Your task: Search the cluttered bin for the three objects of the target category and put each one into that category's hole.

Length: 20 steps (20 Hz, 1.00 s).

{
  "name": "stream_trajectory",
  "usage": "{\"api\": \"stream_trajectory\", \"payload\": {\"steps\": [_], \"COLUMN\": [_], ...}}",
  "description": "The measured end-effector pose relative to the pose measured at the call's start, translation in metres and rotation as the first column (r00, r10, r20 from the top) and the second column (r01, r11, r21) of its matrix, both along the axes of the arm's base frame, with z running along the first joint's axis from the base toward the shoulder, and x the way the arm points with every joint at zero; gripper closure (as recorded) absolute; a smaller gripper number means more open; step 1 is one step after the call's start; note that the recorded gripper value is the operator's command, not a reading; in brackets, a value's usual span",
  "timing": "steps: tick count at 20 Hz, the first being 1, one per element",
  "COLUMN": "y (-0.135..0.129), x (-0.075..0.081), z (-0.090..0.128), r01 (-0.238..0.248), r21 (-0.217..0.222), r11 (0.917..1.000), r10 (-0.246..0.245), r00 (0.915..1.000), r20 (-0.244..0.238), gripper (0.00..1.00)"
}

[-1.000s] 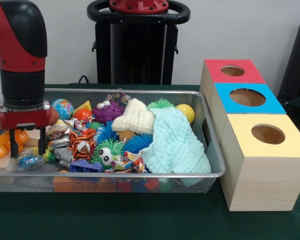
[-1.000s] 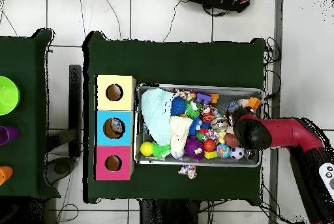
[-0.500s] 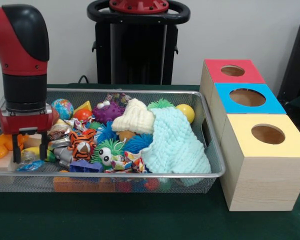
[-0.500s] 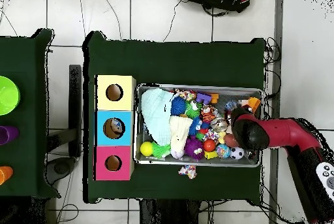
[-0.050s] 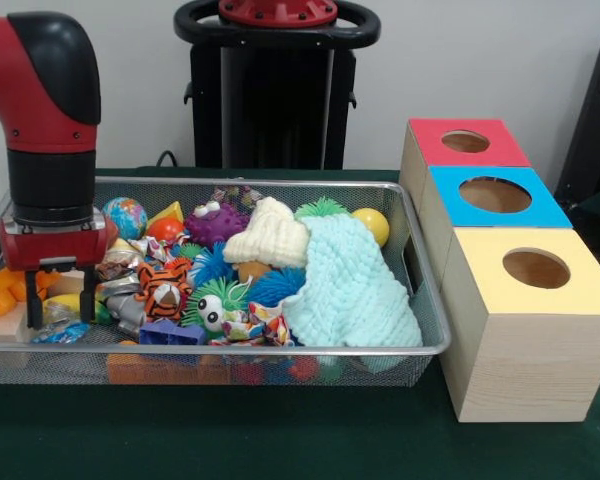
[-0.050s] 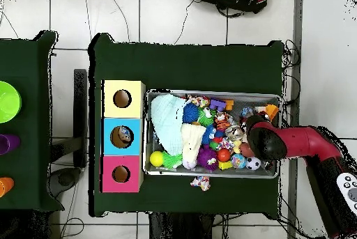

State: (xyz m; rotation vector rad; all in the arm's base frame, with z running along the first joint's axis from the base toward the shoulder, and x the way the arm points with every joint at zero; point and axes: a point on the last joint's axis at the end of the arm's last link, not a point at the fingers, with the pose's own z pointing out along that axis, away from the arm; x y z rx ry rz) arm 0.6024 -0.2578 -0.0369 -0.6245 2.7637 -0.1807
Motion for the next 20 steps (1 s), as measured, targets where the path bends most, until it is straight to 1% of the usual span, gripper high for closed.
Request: {"api": "stream_trajectory", "payload": {"steps": [6,13,14,20], "y": [0.0014,0.0018,0.0017,0.001], "x": [0.0003,-0.0002,-0.0008,-0.0013], "z": [0.0,-0.0007,-0.0014,-0.0017], "r01": [-0.006,-0.01,-0.01,-0.004], "r21": [-0.009,-0.014,-0.014,-0.009], "r11": [0.9999,0.9998,0.9999,1.0], "r10": [0.006,0.01,0.01,0.004], "r00": [1.0,0.9999,0.9999,0.9999], "r20": [-0.002,0.011,0.01,0.01], "gripper": [1.0,1.0,0.0,0.0]}}
